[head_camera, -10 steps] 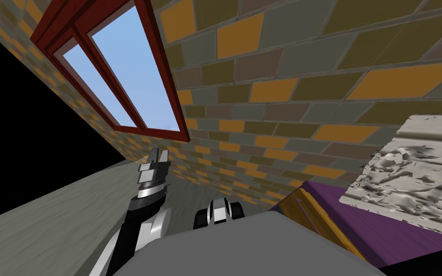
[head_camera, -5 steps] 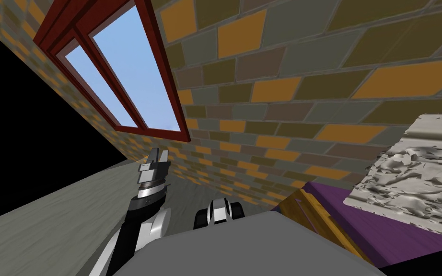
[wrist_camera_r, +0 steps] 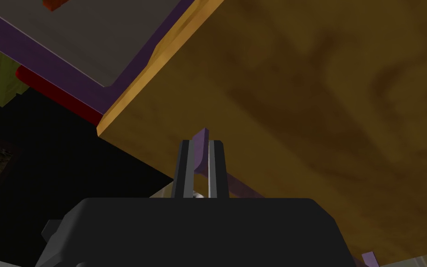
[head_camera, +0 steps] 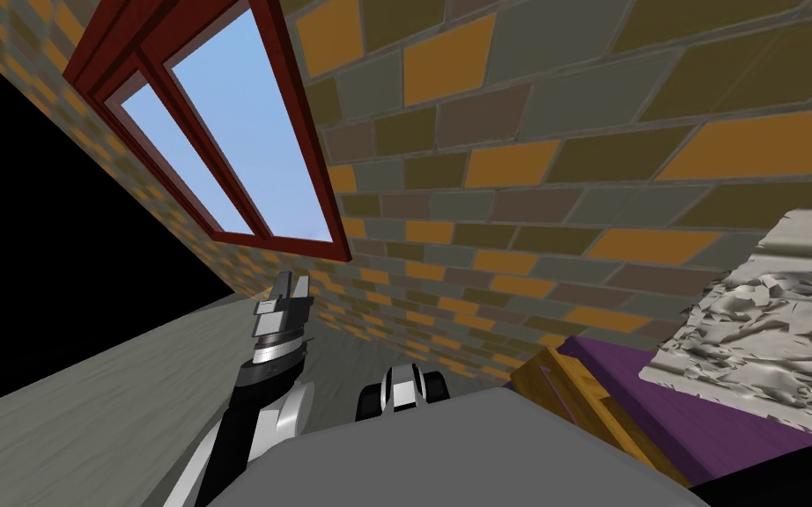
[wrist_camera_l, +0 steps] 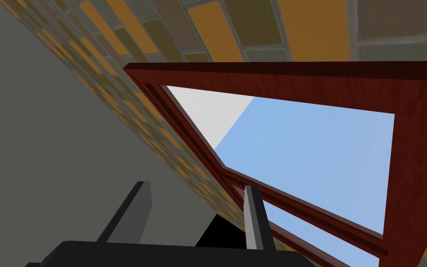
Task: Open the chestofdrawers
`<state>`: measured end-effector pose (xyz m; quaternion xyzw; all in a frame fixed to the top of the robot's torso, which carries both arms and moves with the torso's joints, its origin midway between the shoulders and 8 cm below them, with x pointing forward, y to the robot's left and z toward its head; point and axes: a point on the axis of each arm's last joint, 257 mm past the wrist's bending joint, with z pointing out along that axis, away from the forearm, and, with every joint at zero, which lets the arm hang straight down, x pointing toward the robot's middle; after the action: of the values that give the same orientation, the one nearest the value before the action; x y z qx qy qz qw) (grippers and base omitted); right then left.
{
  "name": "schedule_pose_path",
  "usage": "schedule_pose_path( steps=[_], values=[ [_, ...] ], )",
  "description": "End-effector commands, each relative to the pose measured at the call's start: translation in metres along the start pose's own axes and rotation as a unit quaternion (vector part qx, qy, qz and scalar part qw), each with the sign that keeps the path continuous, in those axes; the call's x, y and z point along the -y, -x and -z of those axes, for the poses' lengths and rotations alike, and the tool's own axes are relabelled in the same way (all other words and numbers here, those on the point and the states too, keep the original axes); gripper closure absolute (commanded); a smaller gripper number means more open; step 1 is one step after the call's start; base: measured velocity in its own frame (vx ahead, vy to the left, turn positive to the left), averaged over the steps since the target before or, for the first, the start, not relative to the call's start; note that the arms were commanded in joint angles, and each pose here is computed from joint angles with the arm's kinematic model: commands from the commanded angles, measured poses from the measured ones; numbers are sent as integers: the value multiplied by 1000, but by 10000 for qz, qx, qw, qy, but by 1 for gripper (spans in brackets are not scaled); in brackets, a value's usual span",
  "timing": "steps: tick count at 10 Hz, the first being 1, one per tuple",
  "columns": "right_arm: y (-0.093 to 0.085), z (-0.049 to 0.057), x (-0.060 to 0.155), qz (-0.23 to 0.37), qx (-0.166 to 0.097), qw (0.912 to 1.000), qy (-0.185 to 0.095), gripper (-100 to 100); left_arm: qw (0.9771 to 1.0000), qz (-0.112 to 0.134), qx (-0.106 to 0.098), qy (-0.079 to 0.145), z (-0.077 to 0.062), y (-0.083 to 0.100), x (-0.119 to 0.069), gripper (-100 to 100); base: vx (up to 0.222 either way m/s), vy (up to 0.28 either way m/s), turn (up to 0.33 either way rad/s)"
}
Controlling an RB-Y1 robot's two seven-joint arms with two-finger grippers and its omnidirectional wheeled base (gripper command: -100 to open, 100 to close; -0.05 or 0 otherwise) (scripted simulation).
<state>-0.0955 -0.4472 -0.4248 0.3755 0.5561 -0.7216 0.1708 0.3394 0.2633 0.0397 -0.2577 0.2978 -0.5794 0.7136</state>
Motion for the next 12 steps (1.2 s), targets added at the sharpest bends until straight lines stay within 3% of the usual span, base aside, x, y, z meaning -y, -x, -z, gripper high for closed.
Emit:
schedule_pose_path(
  steps=[1, 4, 5, 9, 10, 12],
  values=[
    [2, 12, 2, -28, -16, 10000, 47, 100, 10000, 0, 0, 0, 0, 0, 0, 0, 23, 19, 13],
    [3, 22, 6, -83, -55, 9999, 43, 100, 10000, 0, 0, 0, 0, 0, 0, 0, 21, 18, 9],
    [0, 18, 9, -33, -62, 10000, 13, 100, 10000, 0, 0, 0, 0, 0, 0, 0, 7, 13, -7],
    [6, 25, 5, -45, -66, 10000, 12, 100, 10000, 1, 1, 0, 0, 0, 0, 0, 52, 146, 14],
    [3, 24, 15, 17, -46, 10000, -6, -100, 10000, 1, 1, 0, 0, 0, 0, 0, 47, 75, -14],
    [4, 25, 19, -6, -33, 10000, 11, -100, 10000, -1, 0, 0, 0, 0, 0, 0, 25, -49, -14]
  ],
)
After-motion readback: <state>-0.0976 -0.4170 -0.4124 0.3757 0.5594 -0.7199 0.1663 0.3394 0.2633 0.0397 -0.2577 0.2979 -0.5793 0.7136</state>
